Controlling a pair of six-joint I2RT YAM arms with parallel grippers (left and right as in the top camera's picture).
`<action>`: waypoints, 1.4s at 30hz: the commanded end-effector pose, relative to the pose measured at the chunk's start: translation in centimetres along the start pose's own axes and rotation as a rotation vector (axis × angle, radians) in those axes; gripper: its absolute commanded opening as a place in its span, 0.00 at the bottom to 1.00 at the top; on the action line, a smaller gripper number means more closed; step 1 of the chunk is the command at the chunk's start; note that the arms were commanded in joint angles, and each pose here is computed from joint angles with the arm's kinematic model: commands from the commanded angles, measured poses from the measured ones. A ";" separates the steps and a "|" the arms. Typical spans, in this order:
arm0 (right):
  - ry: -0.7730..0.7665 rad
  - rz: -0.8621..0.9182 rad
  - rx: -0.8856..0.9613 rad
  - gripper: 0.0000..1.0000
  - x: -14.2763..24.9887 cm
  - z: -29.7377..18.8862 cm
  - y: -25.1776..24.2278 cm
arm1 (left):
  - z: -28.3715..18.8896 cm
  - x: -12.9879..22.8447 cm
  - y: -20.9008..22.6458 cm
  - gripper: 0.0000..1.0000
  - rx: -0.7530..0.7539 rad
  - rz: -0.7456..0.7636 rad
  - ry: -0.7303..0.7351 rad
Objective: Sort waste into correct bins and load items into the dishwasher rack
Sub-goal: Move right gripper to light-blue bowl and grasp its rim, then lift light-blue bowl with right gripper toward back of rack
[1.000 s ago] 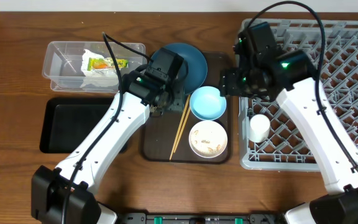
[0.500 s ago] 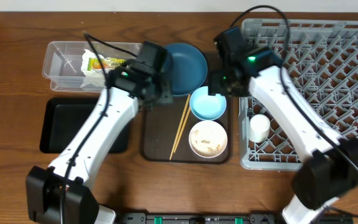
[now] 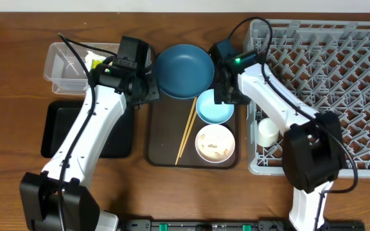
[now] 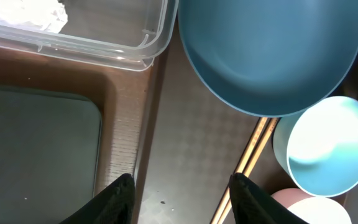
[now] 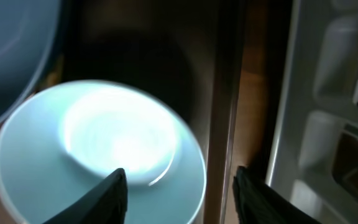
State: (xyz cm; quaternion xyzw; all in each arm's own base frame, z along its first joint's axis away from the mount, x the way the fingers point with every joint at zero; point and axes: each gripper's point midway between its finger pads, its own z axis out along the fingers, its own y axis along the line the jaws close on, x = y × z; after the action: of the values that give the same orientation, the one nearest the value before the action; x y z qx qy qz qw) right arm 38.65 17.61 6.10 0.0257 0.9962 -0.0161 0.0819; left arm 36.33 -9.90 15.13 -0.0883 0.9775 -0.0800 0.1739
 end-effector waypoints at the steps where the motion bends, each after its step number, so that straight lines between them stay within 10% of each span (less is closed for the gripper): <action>1: 0.010 -0.003 0.038 0.48 0.0 1.5 -0.1 | -0.9 -0.7 0.3 0.52 -0.012 -0.008 -0.033; 21: 0.048 -0.007 0.059 0.21 0.8 3.5 -0.3 | -0.9 -0.5 0.3 0.53 -0.015 -0.008 -0.026; 26: 0.058 -0.008 0.065 0.01 1.1 3.7 -0.4 | -0.9 -0.5 0.3 0.53 -0.015 -0.008 -0.026; 42: 0.016 0.032 0.038 0.01 -0.9 -1.5 -2.0 | -0.9 -0.5 0.3 0.54 -0.015 -0.008 -0.027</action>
State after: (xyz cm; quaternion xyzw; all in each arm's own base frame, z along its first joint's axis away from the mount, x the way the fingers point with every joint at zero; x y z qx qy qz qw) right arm 37.75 16.67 4.19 0.0303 0.9983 -0.0371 0.0325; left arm 36.16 -9.67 15.04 -0.0895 0.9784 -0.0735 0.1713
